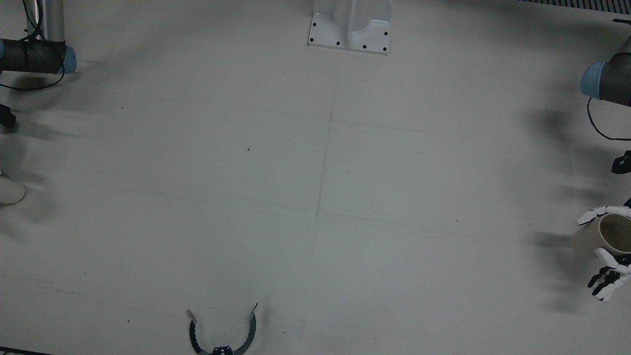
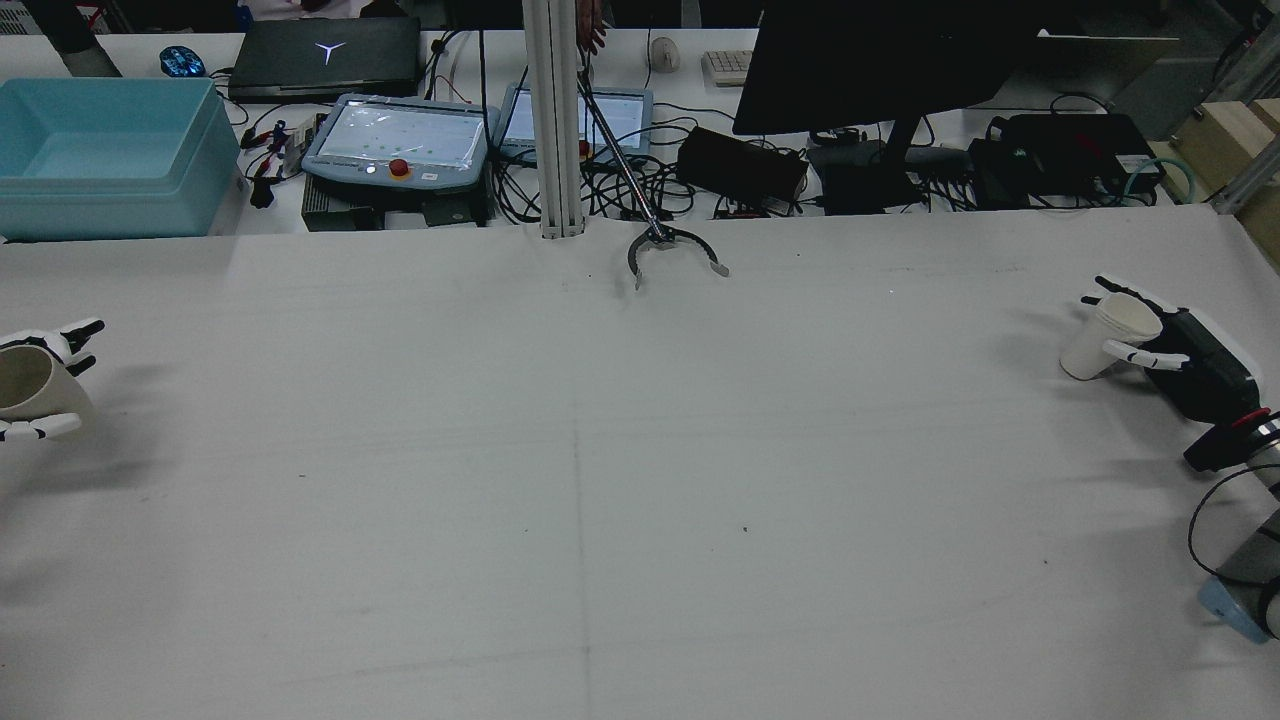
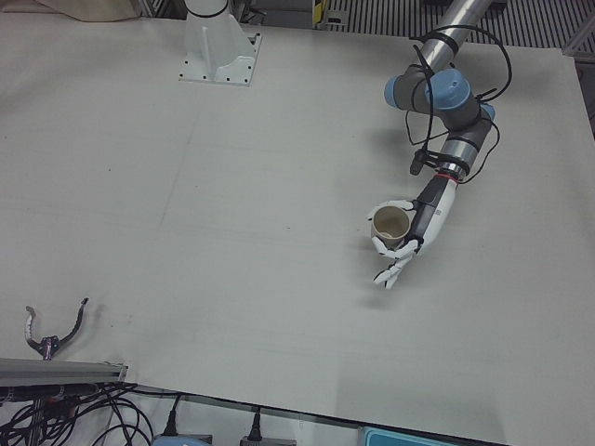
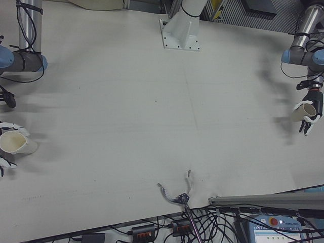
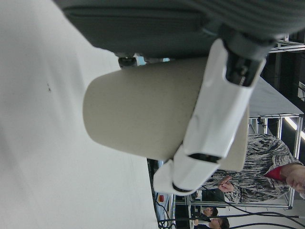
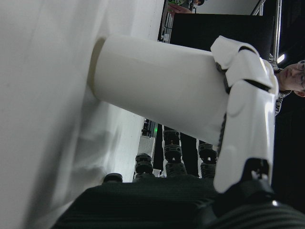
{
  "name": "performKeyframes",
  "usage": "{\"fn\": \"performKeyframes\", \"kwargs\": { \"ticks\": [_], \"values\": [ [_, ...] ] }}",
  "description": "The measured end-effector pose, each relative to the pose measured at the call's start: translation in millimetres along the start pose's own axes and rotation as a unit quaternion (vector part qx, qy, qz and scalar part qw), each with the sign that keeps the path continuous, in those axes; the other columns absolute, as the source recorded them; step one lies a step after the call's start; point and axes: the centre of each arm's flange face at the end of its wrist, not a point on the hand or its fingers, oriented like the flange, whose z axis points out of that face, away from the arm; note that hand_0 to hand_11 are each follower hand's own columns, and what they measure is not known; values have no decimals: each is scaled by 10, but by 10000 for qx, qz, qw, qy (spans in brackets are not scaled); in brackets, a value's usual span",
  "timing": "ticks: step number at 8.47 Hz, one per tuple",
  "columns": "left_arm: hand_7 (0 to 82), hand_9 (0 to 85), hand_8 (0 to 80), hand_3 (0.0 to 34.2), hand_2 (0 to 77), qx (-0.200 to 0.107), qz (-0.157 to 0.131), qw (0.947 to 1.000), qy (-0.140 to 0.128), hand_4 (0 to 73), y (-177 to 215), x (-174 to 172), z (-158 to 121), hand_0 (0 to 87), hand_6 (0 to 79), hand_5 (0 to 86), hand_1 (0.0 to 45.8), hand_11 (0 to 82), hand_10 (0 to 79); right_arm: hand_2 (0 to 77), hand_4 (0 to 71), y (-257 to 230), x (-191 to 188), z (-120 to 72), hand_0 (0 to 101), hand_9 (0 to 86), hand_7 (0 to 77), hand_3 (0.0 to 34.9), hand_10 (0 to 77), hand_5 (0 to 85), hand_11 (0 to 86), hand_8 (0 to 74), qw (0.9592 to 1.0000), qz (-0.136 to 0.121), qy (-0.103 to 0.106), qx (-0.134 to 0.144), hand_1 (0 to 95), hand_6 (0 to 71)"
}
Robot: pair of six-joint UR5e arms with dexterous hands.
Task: Pour water
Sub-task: 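Close the right hand around the white paper cup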
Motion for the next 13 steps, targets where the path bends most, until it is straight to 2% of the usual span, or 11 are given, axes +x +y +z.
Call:
{"fn": "performKeyframes", "kwargs": {
  "ticks": [1,5,6,9,10,11,12,13],
  "values": [
    [104,33,98,2,284,2,3,10000,1,360,-6,0,-1,802,169,496,322,125,60,240,191,22,14,37,588,60,229,96,0,93,0,76,10000,-14,4,-4,262,256],
    [104,33,98,2,284,14,11,10000,0,355,-37,-3,-7,799,169,496,322,125,60,251,207,82,68,126,585,93,251,91,0,93,0,98,10000,-65,31,-14,262,267],
    [104,33,98,2,284,16,12,10000,0,355,-42,-3,-8,802,169,496,322,125,60,262,224,106,97,161,587,114,273,85,0,104,0,109,10000,-79,48,-19,278,289],
    [104,33,98,2,284,30,18,10000,-5,355,-58,-8,-11,802,169,496,322,125,60,267,235,130,143,190,587,114,284,81,0,104,0,109,9999,-145,84,-17,278,289],
    [104,33,98,1,284,38,22,10000,-7,355,-70,-11,-10,800,169,502,322,125,60,278,235,132,148,192,587,153,305,78,0,104,0,136,9998,-153,87,-17,278,305],
    [104,33,98,2,284,45,25,10000,-9,355,-87,-13,-12,799,169,502,322,125,60,316,278,133,150,193,615,322,431,71,0,142,0,256,9998,-156,89,-18,300,393],
    [104,33,98,2,284,50,25,10000,-10,355,-107,-15,-15,799,169,502,322,125,60,316,278,133,152,193,615,322,431,71,0,142,0,256,9998,-158,91,-15,300,393],
    [104,33,98,2,284,53,24,10000,-10,355,-125,-17,-19,799,169,502,322,125,54,333,305,136,152,195,631,404,496,68,0,142,0,305,9998,-161,92,-10,284,442]
  ]
}}
